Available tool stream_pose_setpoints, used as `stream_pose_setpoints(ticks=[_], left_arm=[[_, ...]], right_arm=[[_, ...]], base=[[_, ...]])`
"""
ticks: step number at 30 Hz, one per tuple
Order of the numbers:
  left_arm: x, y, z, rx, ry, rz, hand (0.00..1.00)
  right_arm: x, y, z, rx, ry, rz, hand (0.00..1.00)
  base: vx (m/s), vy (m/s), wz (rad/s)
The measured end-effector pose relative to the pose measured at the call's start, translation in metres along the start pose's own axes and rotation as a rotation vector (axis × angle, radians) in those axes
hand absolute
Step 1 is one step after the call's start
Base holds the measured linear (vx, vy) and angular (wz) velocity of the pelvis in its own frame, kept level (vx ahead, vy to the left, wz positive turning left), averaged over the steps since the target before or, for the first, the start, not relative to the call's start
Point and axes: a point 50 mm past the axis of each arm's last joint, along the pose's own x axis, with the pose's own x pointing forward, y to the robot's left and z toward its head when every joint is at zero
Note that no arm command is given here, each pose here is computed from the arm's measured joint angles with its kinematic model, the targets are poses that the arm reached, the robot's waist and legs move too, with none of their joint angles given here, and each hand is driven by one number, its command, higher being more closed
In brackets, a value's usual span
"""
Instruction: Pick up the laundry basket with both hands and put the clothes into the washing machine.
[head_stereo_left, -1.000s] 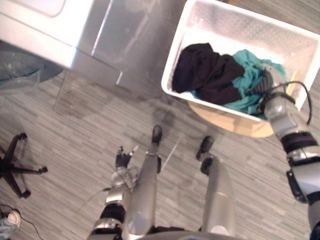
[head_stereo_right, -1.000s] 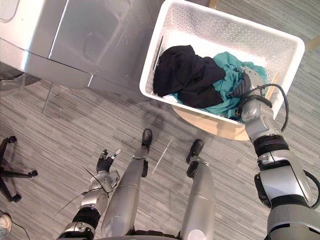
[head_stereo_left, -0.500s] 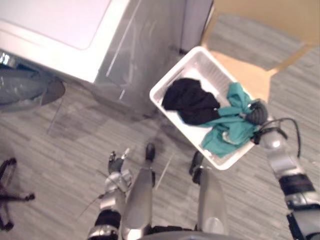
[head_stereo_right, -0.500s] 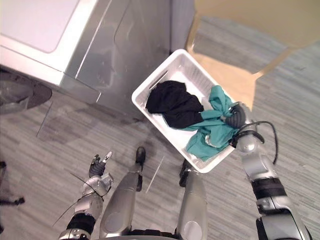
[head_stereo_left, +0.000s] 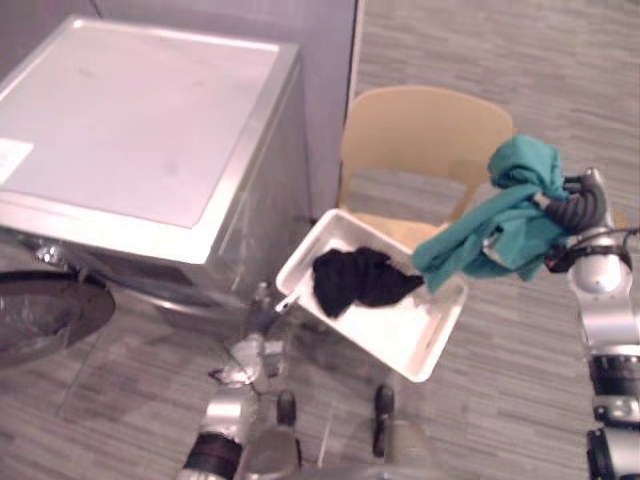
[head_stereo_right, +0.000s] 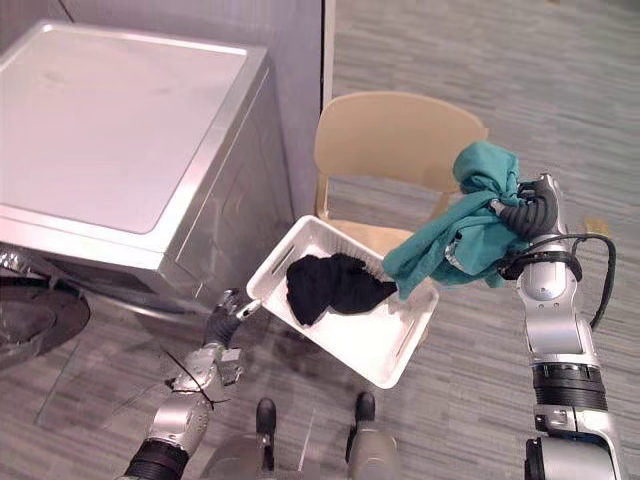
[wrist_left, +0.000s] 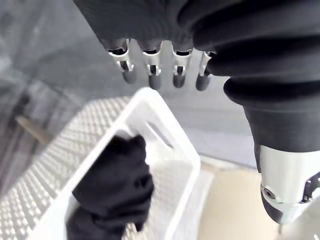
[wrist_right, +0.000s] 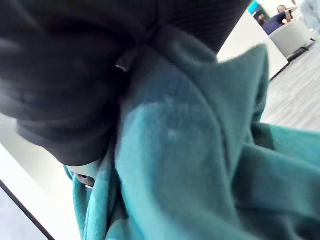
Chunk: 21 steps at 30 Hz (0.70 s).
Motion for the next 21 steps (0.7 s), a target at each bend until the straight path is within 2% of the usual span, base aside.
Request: stream_pose_setpoints(ticks=[7,10,15,21], left_arm=[[0.001,-0.032,0.025,0.040,-0.101,-0.163,0.00],[0.010,-0.047,0.047,0.083,-0.180,-0.243,0.00],[0.018,-0.068,0.071,0.126,-0.271,-0.324,0.00],[0.035,-0.097,0.100,0.215,-0.344,-0.405,0.00]], right_arm=[[0.010,-0.006,0.030,0.030,-0.108,-0.035,1.00],[0.010,-0.006,0.062,0.063,-0.252,-0.039,1.00],[0.008,-0.011,0.085,0.094,-0.368,-0.062,1.00],[0.006,-0.011,0.133,0.156,-0.570,-0.071,1.00]], base=[[0.01,0.018,-0.28],[-0.01,0.012,-0.24],[-0.02,0.007,-0.20],[-0.01,-0.005,-0.29]])
